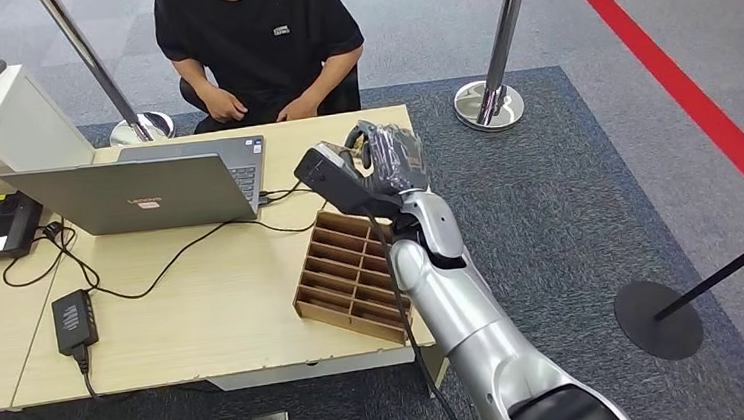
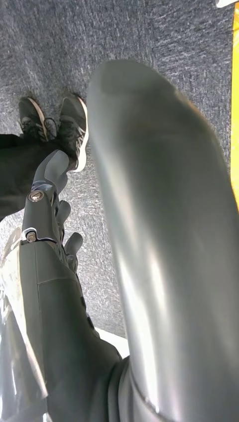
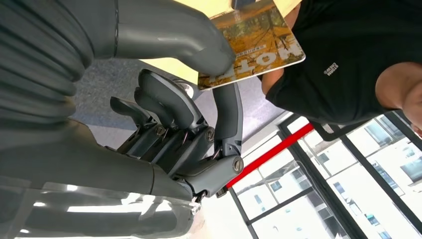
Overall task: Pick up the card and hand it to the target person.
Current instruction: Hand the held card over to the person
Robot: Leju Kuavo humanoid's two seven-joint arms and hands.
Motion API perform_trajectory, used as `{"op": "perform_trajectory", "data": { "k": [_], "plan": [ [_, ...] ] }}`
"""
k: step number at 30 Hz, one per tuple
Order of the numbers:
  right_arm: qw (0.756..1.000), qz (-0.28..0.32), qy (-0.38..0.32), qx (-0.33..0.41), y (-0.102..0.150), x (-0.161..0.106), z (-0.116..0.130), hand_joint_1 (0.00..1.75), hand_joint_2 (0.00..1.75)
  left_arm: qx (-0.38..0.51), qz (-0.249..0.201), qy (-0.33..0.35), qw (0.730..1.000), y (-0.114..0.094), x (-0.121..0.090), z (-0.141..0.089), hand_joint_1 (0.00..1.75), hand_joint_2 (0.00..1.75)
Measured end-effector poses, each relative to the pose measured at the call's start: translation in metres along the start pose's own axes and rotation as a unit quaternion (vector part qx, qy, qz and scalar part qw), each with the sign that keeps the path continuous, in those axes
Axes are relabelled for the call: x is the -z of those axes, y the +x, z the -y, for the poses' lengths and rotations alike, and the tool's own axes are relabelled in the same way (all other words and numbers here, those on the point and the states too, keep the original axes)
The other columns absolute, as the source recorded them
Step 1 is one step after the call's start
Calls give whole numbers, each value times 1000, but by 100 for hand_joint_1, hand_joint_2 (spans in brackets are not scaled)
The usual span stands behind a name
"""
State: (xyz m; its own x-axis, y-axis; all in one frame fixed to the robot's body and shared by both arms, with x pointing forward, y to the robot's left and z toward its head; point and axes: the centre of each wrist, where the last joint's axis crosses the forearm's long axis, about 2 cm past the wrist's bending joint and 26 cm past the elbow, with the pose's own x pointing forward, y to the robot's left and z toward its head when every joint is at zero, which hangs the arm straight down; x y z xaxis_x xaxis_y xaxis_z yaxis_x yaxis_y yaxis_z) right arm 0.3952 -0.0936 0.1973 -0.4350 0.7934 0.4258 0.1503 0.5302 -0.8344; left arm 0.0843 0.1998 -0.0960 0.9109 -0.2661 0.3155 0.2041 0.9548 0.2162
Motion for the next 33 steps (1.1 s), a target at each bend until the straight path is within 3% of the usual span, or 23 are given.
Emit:
{"op": "perform_trajectory", "data": {
  "k": [12, 33],
  "plan": [
    [999, -8, -1, -39, 3, 20, 5, 175, 175, -1, 1, 1, 1000, 1, 0, -1, 0, 0],
    [996, -40, -1, -82, -14, 18, -2, 170, 175, 10, 10, 0, 1000, 2, 1, -3, 0, 0]
  ]
}}
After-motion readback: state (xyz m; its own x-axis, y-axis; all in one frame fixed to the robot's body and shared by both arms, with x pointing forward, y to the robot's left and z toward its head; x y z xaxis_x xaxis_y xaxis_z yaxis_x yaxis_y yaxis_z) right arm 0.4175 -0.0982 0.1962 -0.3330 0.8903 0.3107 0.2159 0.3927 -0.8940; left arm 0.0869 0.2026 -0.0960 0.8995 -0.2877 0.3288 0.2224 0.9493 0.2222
